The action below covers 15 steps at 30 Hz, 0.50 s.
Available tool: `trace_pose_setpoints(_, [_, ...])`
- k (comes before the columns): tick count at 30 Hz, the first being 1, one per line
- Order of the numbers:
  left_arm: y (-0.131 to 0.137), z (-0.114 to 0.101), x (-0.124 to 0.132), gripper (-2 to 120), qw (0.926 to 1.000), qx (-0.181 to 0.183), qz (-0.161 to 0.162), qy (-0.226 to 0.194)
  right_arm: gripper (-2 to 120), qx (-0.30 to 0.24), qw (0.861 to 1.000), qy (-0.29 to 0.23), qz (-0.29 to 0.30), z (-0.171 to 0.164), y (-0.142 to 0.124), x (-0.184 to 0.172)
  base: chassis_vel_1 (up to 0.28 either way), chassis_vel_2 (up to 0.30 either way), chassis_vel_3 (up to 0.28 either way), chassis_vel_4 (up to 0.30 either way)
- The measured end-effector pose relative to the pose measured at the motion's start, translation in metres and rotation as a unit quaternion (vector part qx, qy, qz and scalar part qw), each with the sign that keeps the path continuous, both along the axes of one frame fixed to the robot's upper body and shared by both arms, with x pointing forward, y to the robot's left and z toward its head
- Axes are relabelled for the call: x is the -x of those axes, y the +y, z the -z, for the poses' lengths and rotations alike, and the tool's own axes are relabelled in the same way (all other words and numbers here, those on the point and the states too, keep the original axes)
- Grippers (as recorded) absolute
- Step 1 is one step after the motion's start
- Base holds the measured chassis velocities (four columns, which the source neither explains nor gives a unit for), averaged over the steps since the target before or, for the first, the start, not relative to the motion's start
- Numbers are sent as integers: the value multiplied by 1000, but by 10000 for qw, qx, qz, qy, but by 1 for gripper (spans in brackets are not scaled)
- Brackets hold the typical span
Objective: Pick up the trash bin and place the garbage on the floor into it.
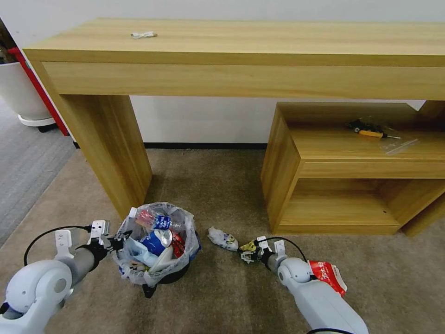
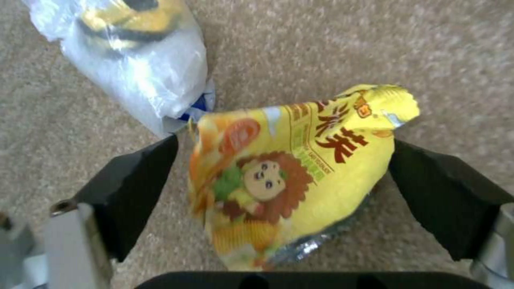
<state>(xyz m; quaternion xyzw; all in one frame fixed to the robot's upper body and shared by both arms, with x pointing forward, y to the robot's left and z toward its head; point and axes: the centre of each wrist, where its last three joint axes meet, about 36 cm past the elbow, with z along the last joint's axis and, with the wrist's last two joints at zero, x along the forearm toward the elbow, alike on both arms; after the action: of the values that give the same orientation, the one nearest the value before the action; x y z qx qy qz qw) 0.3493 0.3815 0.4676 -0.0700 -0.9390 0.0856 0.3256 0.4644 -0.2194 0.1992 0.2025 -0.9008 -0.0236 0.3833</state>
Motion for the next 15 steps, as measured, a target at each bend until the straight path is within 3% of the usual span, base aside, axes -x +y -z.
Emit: trace_pose_setpoints(15, [-4, -7, 1, 0, 9999, 1, 83, -76, 40, 3, 10000, -28, 23, 16, 6, -7, 0, 0, 0, 0])
